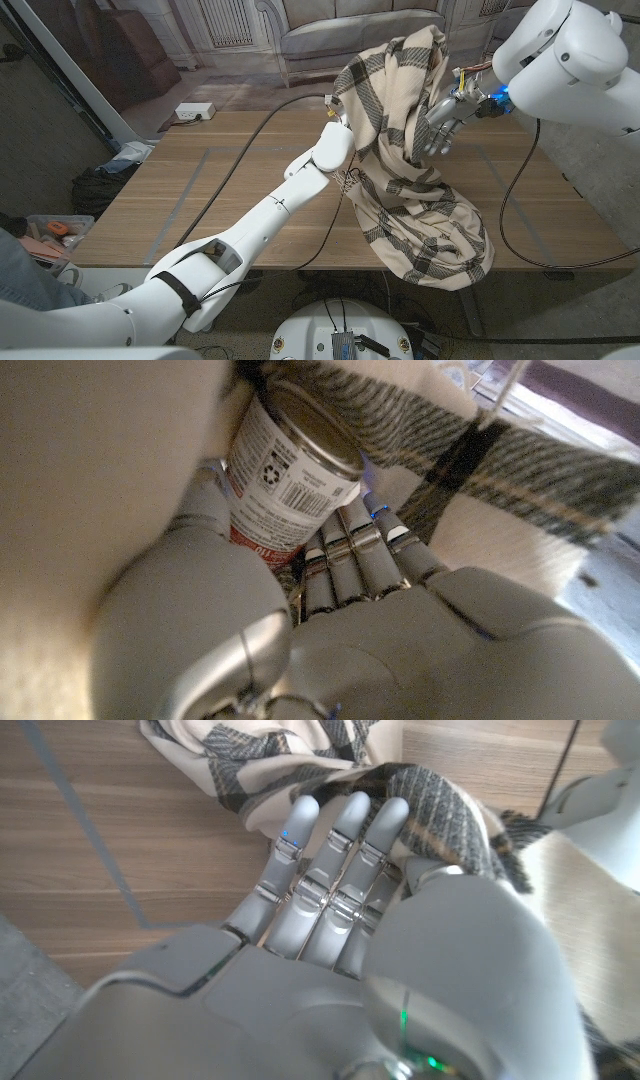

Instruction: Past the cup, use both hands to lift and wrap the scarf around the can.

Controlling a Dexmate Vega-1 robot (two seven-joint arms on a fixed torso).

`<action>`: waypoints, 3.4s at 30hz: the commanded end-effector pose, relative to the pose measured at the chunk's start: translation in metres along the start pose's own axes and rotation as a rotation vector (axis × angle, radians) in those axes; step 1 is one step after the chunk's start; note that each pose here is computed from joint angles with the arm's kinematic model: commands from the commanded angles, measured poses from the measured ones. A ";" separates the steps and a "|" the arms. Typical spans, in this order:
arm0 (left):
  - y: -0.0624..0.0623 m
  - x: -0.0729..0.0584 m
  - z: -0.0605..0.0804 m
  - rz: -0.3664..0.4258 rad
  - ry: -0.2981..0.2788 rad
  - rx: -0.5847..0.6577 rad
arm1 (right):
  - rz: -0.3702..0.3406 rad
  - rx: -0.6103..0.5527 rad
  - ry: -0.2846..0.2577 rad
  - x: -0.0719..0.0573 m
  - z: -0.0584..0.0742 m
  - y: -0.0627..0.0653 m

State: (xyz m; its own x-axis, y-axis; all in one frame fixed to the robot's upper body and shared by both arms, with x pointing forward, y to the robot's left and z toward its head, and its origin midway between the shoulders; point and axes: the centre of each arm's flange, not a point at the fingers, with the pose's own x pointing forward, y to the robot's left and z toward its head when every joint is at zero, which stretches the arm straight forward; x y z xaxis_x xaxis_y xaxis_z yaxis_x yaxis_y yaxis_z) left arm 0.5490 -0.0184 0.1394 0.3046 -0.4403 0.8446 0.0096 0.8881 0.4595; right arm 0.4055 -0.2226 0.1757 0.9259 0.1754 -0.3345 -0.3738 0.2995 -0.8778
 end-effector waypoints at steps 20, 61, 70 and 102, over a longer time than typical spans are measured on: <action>-0.034 0.000 -0.013 -0.137 0.072 0.078 | -0.110 -0.089 -0.417 -0.069 0.065 -0.015; -0.069 -0.024 0.003 -0.349 0.029 0.066 | -0.544 -0.179 -0.063 0.012 0.113 -0.077; -0.047 -0.047 0.007 -0.309 0.025 0.055 | -0.556 -0.174 -0.029 0.031 0.091 -0.075; -0.018 -0.064 0.006 -0.238 0.052 0.004 | -0.452 -0.087 -0.053 0.041 0.076 -0.055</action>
State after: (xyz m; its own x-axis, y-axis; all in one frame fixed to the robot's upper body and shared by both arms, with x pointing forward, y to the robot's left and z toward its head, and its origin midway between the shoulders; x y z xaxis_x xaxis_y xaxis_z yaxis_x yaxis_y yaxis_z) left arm 0.5256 -0.0150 0.0781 0.3412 -0.6394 0.6890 0.0610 0.7466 0.6625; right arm 0.4637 -0.1636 0.2416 0.9912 0.0663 0.1142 0.0952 0.2398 -0.9661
